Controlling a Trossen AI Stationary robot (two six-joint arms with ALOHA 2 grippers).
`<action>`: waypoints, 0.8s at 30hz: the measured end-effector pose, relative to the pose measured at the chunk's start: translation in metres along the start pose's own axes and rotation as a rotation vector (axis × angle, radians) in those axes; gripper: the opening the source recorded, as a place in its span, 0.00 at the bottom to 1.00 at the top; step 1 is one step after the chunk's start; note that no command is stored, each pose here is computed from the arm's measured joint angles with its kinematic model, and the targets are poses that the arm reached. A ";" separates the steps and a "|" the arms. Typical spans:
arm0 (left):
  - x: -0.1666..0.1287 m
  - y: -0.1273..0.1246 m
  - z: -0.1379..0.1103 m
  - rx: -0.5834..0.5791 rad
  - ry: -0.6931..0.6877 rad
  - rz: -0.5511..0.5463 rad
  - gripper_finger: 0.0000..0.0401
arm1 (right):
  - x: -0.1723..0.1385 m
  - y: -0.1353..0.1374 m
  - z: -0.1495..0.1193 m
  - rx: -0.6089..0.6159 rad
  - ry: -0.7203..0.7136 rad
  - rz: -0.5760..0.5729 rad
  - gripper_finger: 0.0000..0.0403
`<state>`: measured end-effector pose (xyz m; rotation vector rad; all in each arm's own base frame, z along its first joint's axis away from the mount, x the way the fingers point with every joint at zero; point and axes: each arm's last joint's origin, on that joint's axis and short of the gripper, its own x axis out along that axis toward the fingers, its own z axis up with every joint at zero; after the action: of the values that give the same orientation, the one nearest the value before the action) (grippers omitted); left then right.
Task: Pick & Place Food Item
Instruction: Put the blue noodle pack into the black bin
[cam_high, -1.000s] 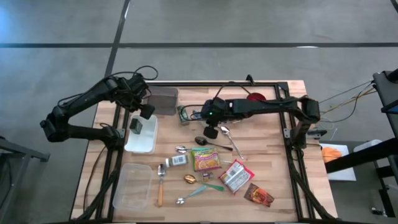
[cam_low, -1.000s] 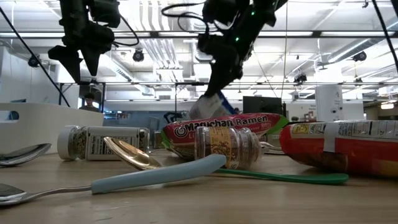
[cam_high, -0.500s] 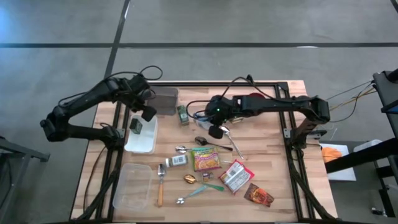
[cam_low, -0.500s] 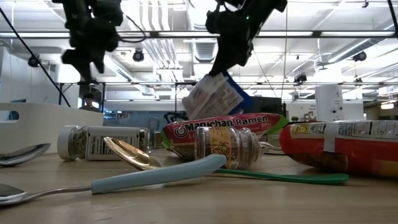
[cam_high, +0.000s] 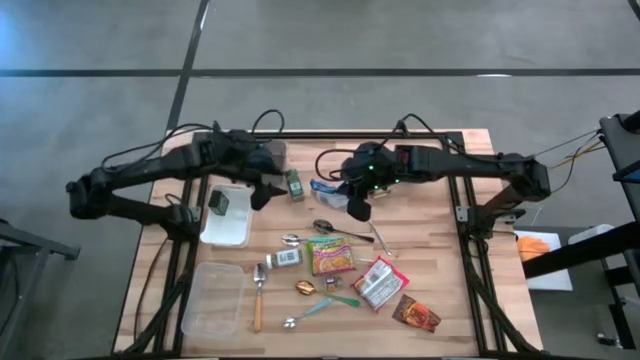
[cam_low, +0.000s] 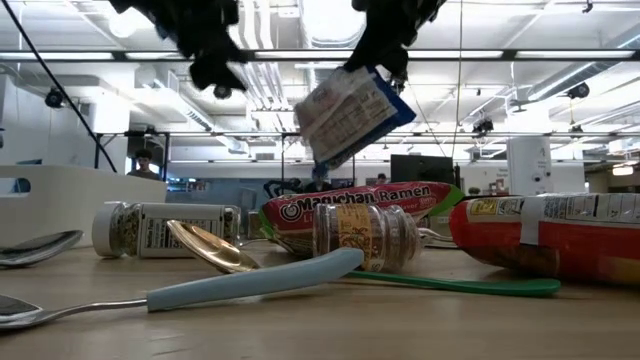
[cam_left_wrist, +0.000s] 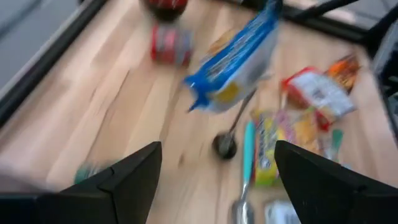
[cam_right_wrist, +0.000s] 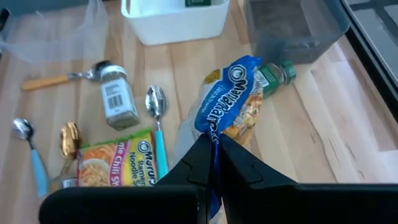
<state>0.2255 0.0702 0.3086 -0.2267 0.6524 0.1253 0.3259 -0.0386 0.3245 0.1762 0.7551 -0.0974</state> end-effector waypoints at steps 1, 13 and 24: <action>0.001 -0.003 0.003 0.015 -0.029 0.003 0.79 | -0.002 0.001 0.001 0.003 -0.007 0.006 0.03; 0.029 -0.025 0.004 0.123 -0.021 -0.040 0.98 | -0.005 0.026 0.004 0.018 -0.053 0.088 0.03; 0.043 -0.037 0.011 0.220 -0.092 -0.119 0.97 | -0.015 0.037 0.017 0.000 -0.124 0.119 0.03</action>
<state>0.2729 0.0389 0.2967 -0.0469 0.5546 -0.0499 0.3327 -0.0054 0.3516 0.2129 0.6194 0.0051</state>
